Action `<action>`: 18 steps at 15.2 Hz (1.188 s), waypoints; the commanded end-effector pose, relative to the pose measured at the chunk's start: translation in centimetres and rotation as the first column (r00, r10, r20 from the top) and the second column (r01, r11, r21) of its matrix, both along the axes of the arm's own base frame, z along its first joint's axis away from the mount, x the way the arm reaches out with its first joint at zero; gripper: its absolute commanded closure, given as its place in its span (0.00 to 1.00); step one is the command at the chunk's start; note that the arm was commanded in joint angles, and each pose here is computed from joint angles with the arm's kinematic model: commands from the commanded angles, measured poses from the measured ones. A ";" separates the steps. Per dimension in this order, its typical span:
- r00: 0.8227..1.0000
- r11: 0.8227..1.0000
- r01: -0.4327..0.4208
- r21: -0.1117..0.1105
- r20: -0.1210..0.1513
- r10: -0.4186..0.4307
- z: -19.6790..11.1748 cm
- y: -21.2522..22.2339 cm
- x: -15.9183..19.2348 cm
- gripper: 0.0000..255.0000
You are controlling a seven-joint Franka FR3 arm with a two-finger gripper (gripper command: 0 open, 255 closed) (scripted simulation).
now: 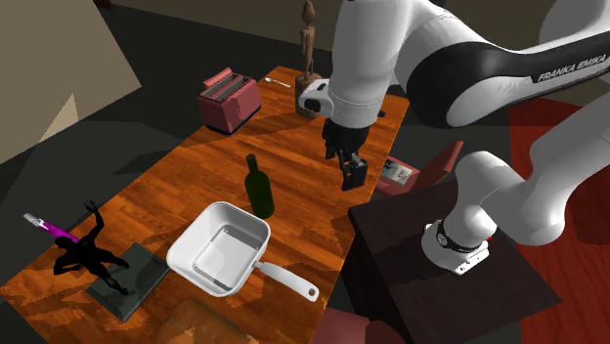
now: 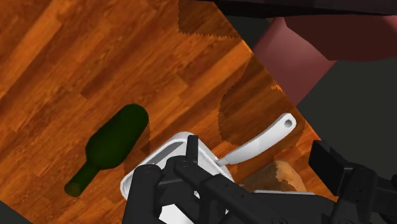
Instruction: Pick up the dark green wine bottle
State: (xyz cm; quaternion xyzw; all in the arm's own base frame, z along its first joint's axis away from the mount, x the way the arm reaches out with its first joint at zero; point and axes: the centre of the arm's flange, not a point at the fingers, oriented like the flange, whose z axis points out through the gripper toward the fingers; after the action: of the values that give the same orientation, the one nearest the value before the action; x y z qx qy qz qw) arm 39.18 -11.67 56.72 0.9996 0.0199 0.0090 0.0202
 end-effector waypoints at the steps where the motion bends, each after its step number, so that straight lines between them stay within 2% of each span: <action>1: 1.000 1.000 -0.016 0.004 -0.010 0.016 -0.8 -1.9 1.6 0.00; 18: 0.986 0.990 -0.130 0.051 -0.095 0.135 -9.3 -18.9 15.7 0.00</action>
State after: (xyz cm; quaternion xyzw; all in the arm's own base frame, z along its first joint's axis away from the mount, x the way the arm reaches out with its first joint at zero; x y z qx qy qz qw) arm 54.18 -29.59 48.11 0.9960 0.0824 -0.0357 -0.0025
